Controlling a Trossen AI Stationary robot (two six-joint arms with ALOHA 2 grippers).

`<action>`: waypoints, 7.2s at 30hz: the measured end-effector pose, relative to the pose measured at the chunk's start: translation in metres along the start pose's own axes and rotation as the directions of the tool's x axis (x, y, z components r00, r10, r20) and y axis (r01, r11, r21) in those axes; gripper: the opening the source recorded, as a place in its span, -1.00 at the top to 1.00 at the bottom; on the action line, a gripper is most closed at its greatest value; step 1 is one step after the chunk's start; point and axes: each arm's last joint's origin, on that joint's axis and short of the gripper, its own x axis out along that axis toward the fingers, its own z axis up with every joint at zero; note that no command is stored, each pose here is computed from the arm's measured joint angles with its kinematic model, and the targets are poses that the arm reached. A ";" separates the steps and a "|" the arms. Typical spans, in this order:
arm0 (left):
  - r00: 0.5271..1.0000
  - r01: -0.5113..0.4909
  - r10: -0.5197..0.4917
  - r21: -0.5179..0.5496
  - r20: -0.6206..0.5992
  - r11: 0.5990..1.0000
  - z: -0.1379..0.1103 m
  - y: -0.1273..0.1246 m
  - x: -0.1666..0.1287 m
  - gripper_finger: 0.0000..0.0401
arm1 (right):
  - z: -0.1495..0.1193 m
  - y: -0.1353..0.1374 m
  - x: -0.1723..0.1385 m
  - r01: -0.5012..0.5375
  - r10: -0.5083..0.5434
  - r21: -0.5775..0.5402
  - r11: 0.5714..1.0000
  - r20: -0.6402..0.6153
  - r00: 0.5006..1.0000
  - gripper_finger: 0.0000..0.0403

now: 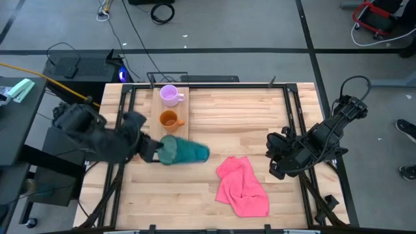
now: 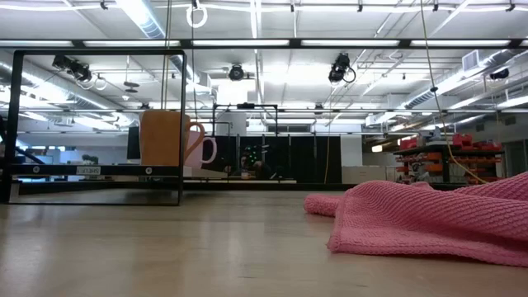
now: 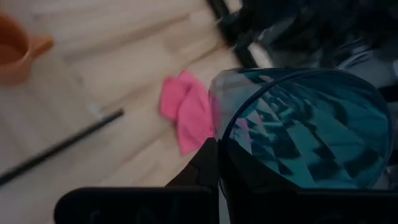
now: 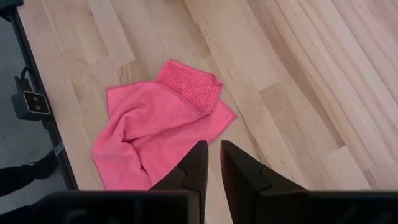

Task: Stack small to large cups/mugs on shelf
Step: Put the blue cup on the shelf

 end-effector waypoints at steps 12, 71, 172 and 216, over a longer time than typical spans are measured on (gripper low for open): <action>0.993 -0.116 0.116 -0.009 0.036 0.993 0.057 0.018 0.023 0.95 | 0.000 0.000 0.000 0.005 -0.005 0.031 1.000 0.012 1.000 0.75; 0.740 -0.662 0.590 -0.194 -0.321 0.724 0.025 0.141 0.127 0.95 | 0.002 0.001 0.000 0.002 -0.004 0.037 0.999 0.054 0.999 0.75; 0.829 -0.552 0.486 0.264 0.276 0.791 0.031 0.151 0.054 0.59 | 0.072 -0.019 0.039 0.022 -0.109 0.399 0.917 0.198 0.974 0.75; 0.828 -0.527 0.397 0.305 0.396 0.793 0.023 0.149 0.038 0.73 | 0.208 -0.006 0.259 -0.517 0.440 0.154 0.842 0.360 0.823 0.99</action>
